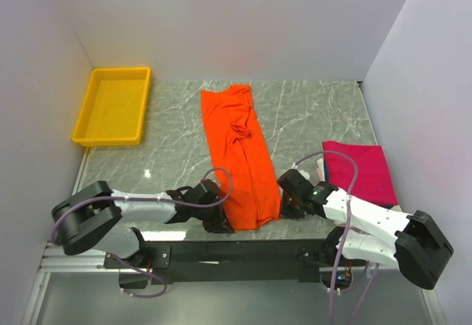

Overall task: Fold and stack the t-shirts
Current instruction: Fold the tshirt

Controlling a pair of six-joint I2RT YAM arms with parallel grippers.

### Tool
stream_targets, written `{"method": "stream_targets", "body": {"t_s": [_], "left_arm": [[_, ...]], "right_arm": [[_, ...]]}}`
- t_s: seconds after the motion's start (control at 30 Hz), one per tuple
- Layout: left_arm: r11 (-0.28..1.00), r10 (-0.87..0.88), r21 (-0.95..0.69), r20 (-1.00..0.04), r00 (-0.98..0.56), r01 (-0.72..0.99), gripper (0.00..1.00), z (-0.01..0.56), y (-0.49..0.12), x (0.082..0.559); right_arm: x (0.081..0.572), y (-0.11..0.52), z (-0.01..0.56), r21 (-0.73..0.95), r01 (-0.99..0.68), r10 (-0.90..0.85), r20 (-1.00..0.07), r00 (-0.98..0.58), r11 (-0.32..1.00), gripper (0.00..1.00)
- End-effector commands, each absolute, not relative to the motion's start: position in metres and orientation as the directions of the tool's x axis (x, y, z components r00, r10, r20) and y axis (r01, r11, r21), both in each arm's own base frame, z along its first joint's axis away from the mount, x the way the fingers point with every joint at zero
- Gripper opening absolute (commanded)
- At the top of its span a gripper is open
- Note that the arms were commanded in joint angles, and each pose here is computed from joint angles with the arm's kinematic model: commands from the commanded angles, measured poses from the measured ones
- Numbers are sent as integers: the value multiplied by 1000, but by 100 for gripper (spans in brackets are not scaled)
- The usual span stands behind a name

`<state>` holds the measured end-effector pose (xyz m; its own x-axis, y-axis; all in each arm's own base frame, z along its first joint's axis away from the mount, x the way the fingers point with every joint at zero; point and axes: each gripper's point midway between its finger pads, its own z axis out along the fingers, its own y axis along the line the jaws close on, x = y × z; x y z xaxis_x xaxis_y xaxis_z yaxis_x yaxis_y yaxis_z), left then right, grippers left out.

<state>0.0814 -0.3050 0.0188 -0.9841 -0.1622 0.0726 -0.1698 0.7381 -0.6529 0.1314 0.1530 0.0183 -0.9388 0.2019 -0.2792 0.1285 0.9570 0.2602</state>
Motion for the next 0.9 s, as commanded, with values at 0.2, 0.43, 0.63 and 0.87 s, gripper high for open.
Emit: {"method": "stream_targets", "body": {"t_s": [0.2, 0.43, 0.63, 0.87], "left_arm": [[840, -169, -513, 59, -984, -175, 1, 13, -235, 58], [825, -167, -520, 148, -975, -220, 1, 17, -223, 20], [806, -164, -571, 39, -986, -157, 1, 56, -237, 40], [767, -229, -625, -57, -972, -144, 1, 91, -245, 100]], "right_arm": [[90, 201, 36, 388, 56, 156, -232, -960, 920, 0], [62, 215, 32, 400, 58, 147, -196, -970, 915, 0], [77, 215, 63, 409, 42, 167, -276, -946, 912, 0], [115, 219, 103, 399, 14, 182, -384, -905, 917, 0]]}}
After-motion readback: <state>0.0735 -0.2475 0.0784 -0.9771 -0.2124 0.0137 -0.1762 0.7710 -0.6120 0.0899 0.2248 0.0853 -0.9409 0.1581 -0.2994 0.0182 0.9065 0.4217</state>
